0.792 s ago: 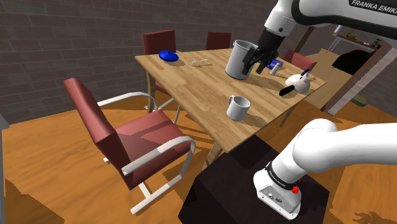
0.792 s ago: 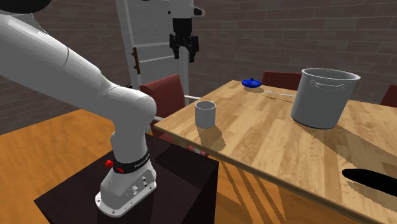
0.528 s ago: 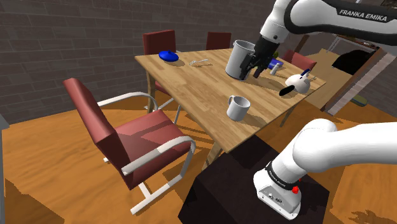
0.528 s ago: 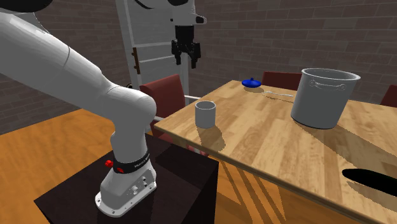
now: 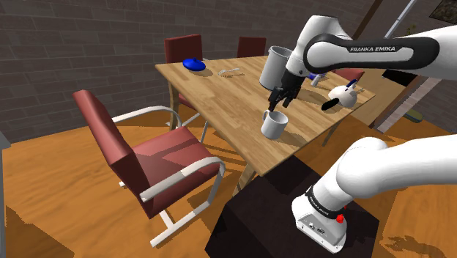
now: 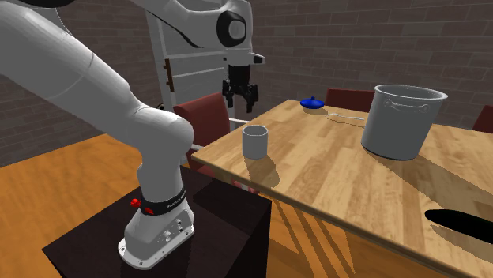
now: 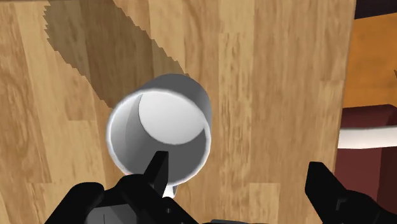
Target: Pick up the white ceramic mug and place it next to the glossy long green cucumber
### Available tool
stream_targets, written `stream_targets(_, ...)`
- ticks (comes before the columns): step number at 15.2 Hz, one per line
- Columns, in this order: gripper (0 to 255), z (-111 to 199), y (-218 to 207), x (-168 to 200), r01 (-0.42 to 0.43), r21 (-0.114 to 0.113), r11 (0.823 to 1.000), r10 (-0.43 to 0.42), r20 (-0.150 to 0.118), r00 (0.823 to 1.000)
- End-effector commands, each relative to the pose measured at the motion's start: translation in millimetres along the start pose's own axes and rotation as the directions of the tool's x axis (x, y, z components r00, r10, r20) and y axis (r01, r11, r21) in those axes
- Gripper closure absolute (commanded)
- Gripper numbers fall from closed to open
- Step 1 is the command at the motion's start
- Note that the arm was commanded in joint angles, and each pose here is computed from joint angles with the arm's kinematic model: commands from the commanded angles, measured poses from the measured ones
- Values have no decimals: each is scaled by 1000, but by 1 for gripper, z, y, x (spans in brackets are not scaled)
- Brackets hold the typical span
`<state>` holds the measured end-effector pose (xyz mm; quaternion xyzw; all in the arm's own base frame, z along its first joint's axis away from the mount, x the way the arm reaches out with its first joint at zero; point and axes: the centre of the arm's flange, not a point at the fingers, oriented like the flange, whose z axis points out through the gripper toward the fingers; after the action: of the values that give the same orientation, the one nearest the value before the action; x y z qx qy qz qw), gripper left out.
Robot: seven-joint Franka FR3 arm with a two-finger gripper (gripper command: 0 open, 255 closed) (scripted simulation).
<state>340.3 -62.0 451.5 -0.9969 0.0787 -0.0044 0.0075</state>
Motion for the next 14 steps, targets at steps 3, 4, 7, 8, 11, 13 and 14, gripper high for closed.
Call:
stream_targets(3,0,50,14,8,23,-11,1000,-22,15,1000)
stream_targets(4,0,63,17,9,28,-14,1000,-28,20,999)
stream_targets(7,0,78,19,10,30,-15,999,-30,21,999)
stream_targets(8,0,84,19,10,30,-15,999,-30,21,999)
stream_targets(11,0,99,19,10,30,-15,999,-30,21,999)
stream_targets(13,0,108,19,9,30,-15,999,-30,21,999)
stream_targets(14,0,108,19,9,30,-15,999,-30,21,999)
